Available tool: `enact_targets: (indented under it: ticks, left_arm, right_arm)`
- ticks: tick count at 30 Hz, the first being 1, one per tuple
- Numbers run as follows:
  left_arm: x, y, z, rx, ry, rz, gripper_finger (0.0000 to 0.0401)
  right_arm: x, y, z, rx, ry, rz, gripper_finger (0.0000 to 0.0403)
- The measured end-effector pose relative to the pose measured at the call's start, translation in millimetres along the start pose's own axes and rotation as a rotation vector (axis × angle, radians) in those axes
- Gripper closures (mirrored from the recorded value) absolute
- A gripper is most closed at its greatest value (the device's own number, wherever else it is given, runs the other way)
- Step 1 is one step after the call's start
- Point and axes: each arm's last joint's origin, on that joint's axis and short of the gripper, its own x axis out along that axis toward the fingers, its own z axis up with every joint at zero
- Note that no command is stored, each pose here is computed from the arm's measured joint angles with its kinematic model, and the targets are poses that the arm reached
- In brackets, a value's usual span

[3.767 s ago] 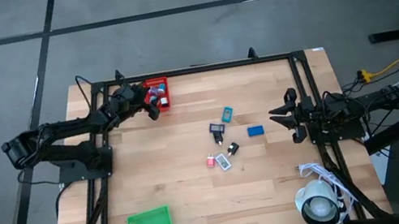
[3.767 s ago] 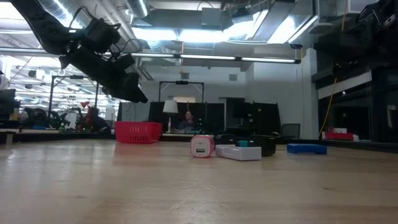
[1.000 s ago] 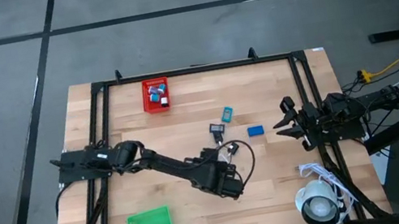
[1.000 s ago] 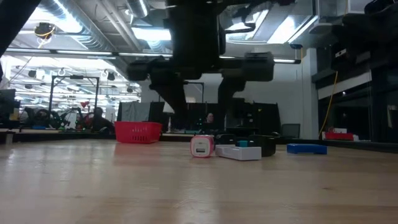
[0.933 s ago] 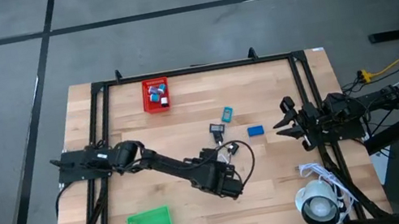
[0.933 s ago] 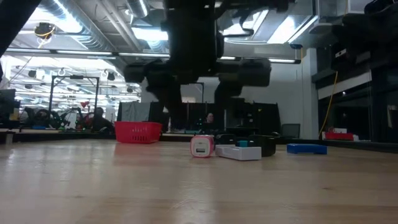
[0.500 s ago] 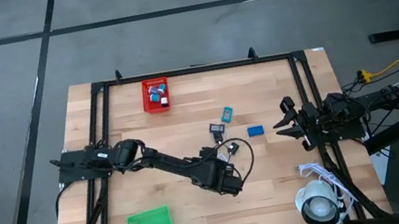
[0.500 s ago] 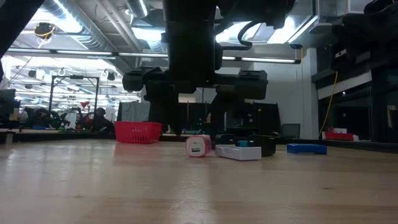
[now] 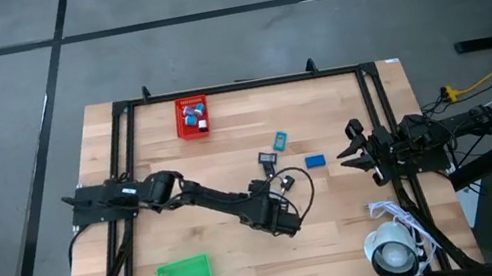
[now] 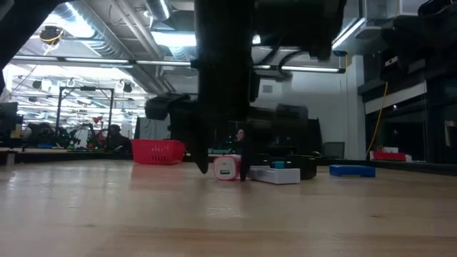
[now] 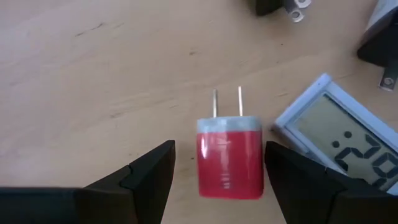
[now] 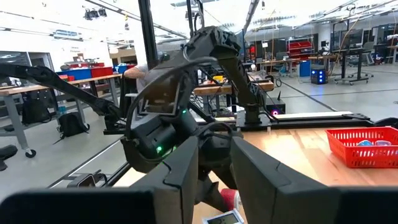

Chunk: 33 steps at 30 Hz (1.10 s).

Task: Pick & Place Office items
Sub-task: Put the red charger adapter into the red bin

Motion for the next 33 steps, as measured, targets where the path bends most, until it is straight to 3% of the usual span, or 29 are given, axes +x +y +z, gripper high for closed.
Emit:
enact_targets:
  ticks: [9,17,25,33]
  left_arm:
    - [6.3,-2.4,-4.1,-0.004,-0.052,0.005,0.0168]
    - [6.8,-3.3,-3.5,0.008,-0.043,-0.002,0.0271]
    - [-3.6,2.3,-7.6,0.065,-0.110,0.008,0.0274]
    - [-50.8,22.6,6.5,0.096,-0.357,-0.007,0.0274]
  right_arm:
    - [0.0,0.0,0.0,0.000,0.000,0.000,0.0300]
    - [0.0,0.0,0.0,0.000,0.000,0.000,0.0300]
    - [0.0,0.0,0.0,0.000,0.000,0.000,0.0300]
    - [0.0,0.0,-0.3,0.000,0.004,0.000,0.0300]
